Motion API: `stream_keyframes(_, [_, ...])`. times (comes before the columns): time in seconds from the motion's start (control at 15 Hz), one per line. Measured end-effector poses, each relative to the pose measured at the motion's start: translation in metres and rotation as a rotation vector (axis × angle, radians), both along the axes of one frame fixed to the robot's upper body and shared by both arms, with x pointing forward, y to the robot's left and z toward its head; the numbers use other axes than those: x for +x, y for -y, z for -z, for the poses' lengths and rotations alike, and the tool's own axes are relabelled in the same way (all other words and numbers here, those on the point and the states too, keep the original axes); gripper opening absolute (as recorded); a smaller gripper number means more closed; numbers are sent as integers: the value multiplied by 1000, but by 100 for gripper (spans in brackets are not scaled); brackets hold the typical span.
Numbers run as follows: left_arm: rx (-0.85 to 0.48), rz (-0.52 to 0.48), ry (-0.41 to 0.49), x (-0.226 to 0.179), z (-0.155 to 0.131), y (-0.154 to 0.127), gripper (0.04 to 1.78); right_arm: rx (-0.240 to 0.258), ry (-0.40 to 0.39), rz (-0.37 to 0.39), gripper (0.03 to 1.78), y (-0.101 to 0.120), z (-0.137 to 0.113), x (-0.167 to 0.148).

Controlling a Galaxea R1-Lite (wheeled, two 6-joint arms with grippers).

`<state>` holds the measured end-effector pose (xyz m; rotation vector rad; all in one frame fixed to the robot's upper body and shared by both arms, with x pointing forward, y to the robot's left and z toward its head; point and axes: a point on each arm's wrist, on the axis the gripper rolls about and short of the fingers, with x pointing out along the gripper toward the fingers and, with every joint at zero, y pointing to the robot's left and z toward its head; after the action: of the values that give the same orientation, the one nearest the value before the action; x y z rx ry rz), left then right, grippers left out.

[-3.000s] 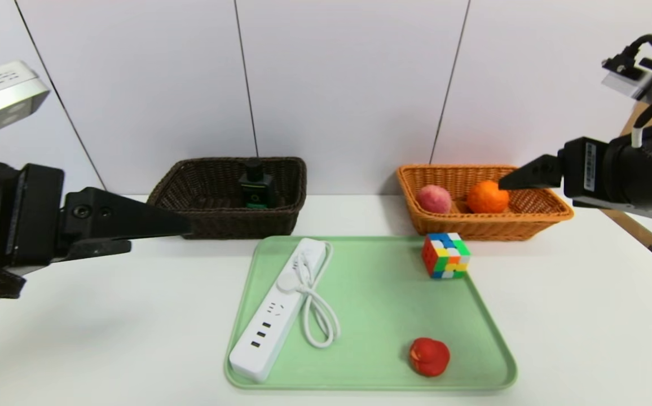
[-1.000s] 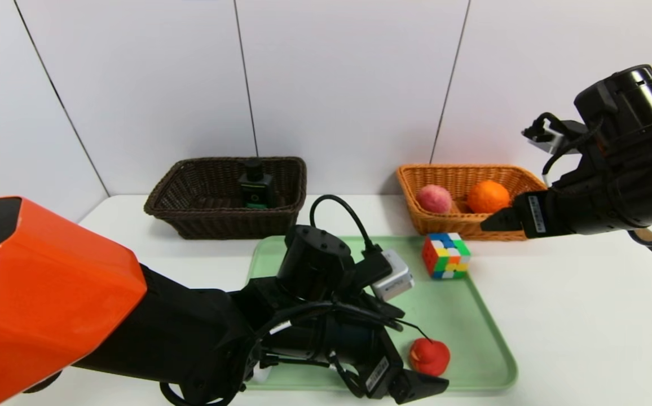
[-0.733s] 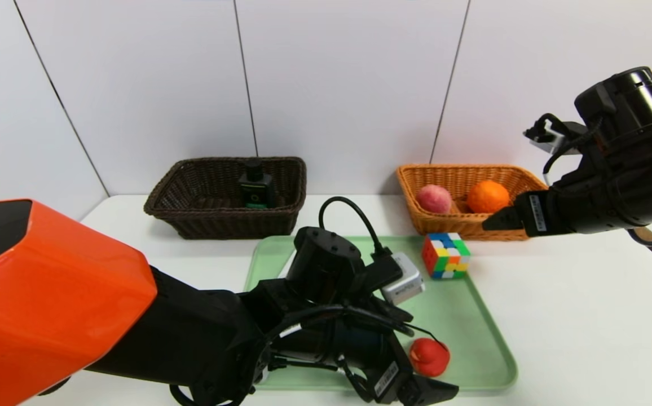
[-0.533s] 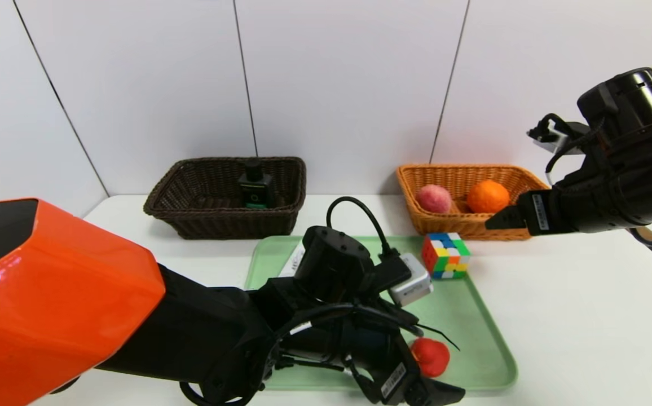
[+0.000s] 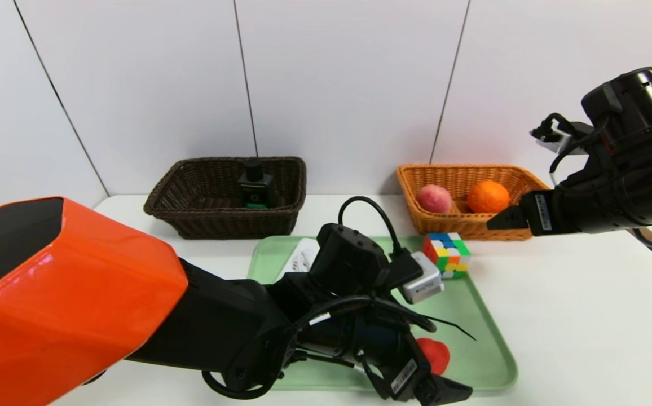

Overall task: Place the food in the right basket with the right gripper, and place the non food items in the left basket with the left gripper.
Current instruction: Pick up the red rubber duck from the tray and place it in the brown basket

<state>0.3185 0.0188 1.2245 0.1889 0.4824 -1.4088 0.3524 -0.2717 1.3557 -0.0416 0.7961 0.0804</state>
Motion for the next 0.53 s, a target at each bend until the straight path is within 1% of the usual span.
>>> stream_keyframes(0.53, [19,-2,-13,2,10,3,169,1,1,5,170,2,0,-2])
